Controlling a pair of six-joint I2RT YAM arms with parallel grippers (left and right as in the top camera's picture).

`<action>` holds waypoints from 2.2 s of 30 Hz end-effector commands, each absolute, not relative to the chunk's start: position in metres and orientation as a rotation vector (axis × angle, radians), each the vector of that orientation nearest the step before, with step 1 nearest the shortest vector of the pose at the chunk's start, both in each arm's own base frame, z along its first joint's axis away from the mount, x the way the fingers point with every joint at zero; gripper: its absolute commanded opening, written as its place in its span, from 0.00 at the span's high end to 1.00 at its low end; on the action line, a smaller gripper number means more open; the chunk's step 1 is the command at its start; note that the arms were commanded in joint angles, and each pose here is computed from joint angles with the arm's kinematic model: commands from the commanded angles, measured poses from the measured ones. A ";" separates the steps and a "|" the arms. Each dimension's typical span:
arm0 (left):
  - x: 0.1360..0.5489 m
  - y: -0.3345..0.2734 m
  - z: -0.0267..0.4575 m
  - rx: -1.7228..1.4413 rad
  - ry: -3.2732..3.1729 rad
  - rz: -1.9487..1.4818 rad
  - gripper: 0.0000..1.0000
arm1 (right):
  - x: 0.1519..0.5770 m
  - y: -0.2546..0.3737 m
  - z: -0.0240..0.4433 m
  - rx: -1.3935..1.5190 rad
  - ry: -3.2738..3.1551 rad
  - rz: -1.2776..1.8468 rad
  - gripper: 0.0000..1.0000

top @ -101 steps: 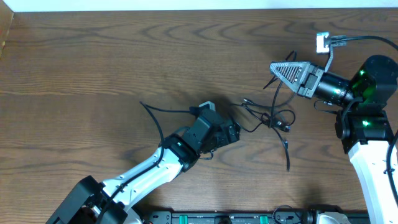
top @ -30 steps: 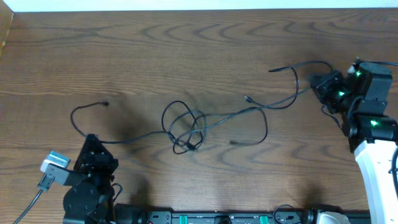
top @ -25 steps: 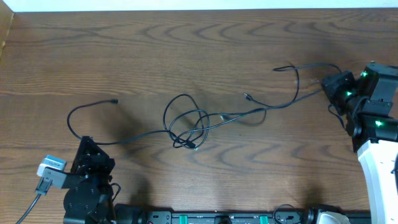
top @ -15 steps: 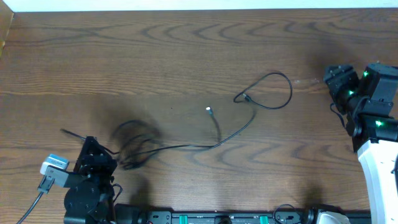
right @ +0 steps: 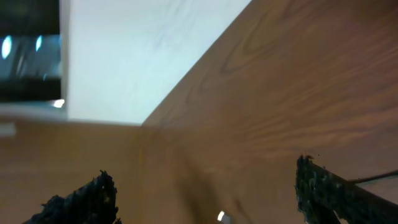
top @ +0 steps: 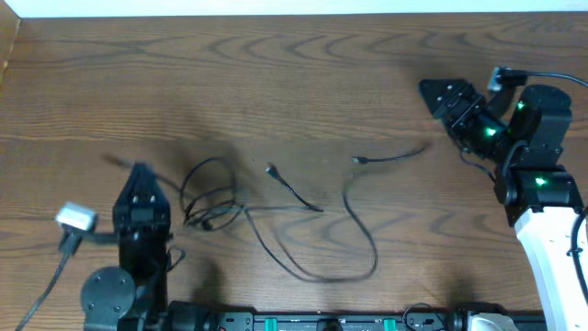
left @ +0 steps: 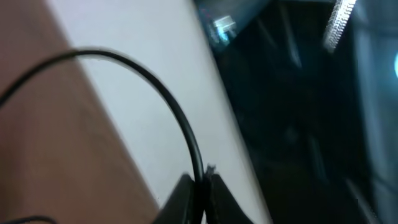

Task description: Untangle cables

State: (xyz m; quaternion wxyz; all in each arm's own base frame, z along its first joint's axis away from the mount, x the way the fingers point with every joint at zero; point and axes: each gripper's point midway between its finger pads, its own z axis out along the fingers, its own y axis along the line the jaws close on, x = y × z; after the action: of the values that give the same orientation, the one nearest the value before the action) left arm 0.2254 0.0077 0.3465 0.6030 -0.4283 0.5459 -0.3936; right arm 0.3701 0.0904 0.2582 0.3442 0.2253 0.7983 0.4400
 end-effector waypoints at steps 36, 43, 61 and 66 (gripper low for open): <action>0.265 -0.120 0.474 -0.248 1.080 -1.701 0.92 | 0.295 0.281 0.290 -0.742 1.785 1.290 0.15; 0.270 -0.111 0.476 -0.306 1.039 -1.679 0.92 | 0.283 0.312 0.272 -0.838 1.781 1.374 0.19; 0.292 -0.111 0.454 -0.407 1.117 -1.657 0.92 | 0.249 0.358 0.243 -0.959 1.821 1.472 0.30; 0.290 -0.113 0.454 -0.394 1.122 -1.668 0.92 | 0.262 0.371 0.215 -0.881 1.915 1.356 0.32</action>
State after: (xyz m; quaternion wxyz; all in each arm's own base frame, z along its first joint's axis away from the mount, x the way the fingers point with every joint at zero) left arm 0.2982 -0.1128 0.4390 0.5131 -0.1784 0.4816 -0.6878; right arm 0.2509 0.3637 0.2293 0.2972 -0.3509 0.7024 0.5433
